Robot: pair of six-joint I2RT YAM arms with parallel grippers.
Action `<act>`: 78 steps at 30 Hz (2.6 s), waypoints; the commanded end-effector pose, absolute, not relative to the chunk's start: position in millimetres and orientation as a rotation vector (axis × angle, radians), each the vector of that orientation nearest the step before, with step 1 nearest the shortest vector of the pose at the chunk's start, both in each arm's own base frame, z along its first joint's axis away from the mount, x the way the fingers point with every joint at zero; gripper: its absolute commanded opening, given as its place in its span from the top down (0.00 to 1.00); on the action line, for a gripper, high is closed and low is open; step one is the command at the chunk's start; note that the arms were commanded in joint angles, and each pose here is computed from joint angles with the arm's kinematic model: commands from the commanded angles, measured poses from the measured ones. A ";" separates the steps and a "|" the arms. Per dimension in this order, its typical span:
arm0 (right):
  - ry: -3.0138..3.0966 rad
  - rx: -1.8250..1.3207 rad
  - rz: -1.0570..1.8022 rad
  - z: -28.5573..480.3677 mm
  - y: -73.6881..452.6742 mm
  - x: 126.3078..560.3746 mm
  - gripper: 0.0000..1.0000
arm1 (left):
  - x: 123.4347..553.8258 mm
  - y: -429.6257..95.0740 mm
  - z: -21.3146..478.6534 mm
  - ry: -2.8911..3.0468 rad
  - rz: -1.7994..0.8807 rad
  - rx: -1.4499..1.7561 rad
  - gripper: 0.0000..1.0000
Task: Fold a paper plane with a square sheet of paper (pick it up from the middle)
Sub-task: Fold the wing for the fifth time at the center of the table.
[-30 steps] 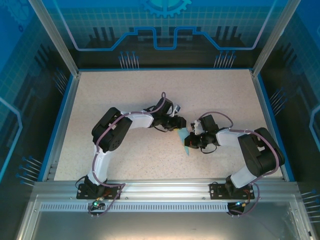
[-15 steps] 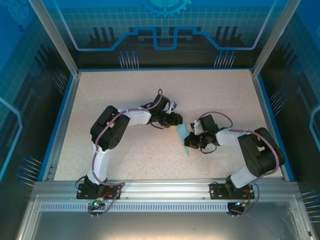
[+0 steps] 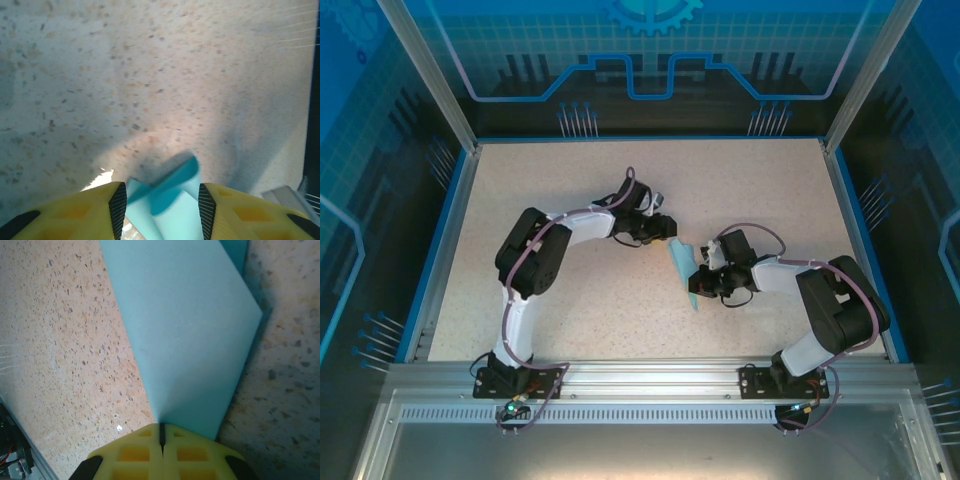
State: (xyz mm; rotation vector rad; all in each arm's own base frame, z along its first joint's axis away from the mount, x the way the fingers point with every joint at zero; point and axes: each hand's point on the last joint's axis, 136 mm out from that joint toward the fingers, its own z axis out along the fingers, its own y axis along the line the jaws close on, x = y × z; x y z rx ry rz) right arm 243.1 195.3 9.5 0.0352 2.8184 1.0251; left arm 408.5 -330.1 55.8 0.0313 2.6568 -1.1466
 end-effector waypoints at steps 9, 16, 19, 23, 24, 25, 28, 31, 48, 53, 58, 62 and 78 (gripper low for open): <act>2.988 0.032 0.940 -16.4 186.0 212.4 0.96 | 348.2 -377.2 96.6 2.628 -1.288 0.132 0.69; 2.990 0.031 0.946 -18.9 186.7 212.1 0.96 | 336.0 -387.8 53.1 2.710 -1.248 0.050 0.75; 2.992 0.034 0.945 -19.9 186.1 211.1 0.96 | 335.9 -385.2 36.7 2.737 -1.216 0.019 0.75; 2.998 0.038 0.941 -21.1 185.4 209.8 0.96 | 336.7 -374.6 10.4 2.773 -1.123 -0.015 0.76; 2.996 0.040 0.942 -20.9 185.5 209.9 0.96 | 336.1 -371.4 4.8 2.776 -1.105 -0.022 0.76; 2.998 0.042 0.940 -21.3 185.1 209.3 0.96 | 336.2 -369.4 0.7 2.777 -1.090 -0.020 0.76; 3.006 0.044 0.937 -22.2 184.7 208.6 0.96 | 339.1 -359.3 -8.3 2.768 -1.043 -0.032 0.76; 3.013 0.050 0.930 -23.8 183.8 207.8 0.98 | 345.8 -350.4 -8.7 2.751 -1.041 -0.038 0.75; 3.024 0.044 0.922 -25.3 184.5 207.2 1.00 | 387.6 -318.5 -4.4 2.713 -0.996 -0.076 0.68; 3.022 0.034 0.931 -24.7 185.9 207.3 1.00 | 397.8 -319.2 -5.7 2.726 -0.985 -0.082 0.67; 3.022 0.029 0.939 -24.7 186.4 207.0 1.00 | 409.3 -314.6 -4.5 2.728 -0.979 -0.109 0.66; 3.022 0.026 0.942 -24.7 186.8 207.0 1.00 | 412.5 -311.1 -3.2 2.731 -0.971 -0.103 0.66; 2.967 -0.014 0.998 -8.5 198.8 224.8 0.99 | 387.6 -313.8 95.8 2.552 -1.081 -0.054 0.66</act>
